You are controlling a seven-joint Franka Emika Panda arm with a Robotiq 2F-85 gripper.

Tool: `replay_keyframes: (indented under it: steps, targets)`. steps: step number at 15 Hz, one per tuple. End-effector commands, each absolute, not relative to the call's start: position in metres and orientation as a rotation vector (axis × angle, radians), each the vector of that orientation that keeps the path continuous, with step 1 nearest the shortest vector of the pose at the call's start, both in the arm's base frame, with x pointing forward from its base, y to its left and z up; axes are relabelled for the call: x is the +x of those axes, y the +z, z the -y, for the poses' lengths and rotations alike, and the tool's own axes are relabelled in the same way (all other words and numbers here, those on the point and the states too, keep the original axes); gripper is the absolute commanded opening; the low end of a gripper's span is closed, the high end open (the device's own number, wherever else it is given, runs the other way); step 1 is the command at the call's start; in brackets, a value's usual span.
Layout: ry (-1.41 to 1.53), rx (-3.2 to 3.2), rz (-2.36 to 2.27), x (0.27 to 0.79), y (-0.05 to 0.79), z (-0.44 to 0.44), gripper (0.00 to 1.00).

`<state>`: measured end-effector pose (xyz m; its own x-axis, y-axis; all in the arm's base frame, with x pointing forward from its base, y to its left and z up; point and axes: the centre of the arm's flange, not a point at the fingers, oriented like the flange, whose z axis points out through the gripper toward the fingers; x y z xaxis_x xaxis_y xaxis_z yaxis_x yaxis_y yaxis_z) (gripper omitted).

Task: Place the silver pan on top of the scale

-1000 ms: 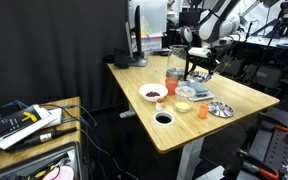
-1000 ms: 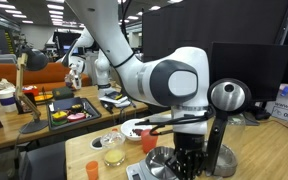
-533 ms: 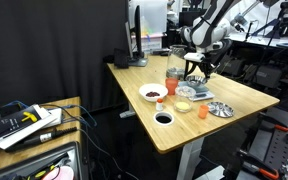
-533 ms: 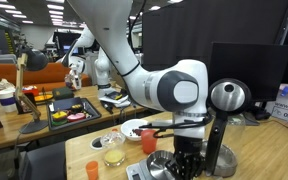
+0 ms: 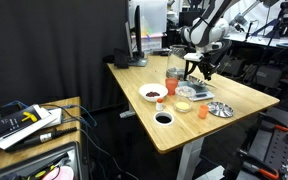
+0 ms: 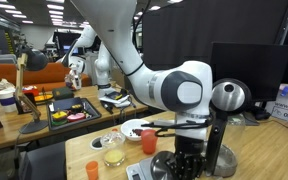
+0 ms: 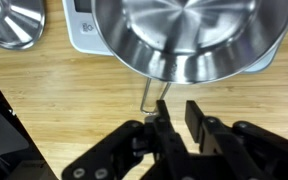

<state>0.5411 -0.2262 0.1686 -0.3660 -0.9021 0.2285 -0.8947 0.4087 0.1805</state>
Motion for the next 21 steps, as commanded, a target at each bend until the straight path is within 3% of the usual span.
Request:
replay_keyframes:
  steps: [1,5,7,11,15,16,21]
  targets:
    - [-0.097,1.549,2.404,0.549,0.170,0.229,0.57]
    - [-0.101,1.564,2.416,0.556,0.175,0.220,0.74]
    - [-0.087,1.574,2.426,0.556,0.182,0.218,0.98]
    - [-0.047,1.604,2.408,0.534,0.210,0.222,1.00]
    - [-0.109,1.694,2.269,0.472,0.237,0.217,1.00]
    - [-0.066,1.624,2.323,0.506,0.218,0.226,1.00]
    - [-0.111,1.676,2.287,0.482,0.229,0.216,1.00]
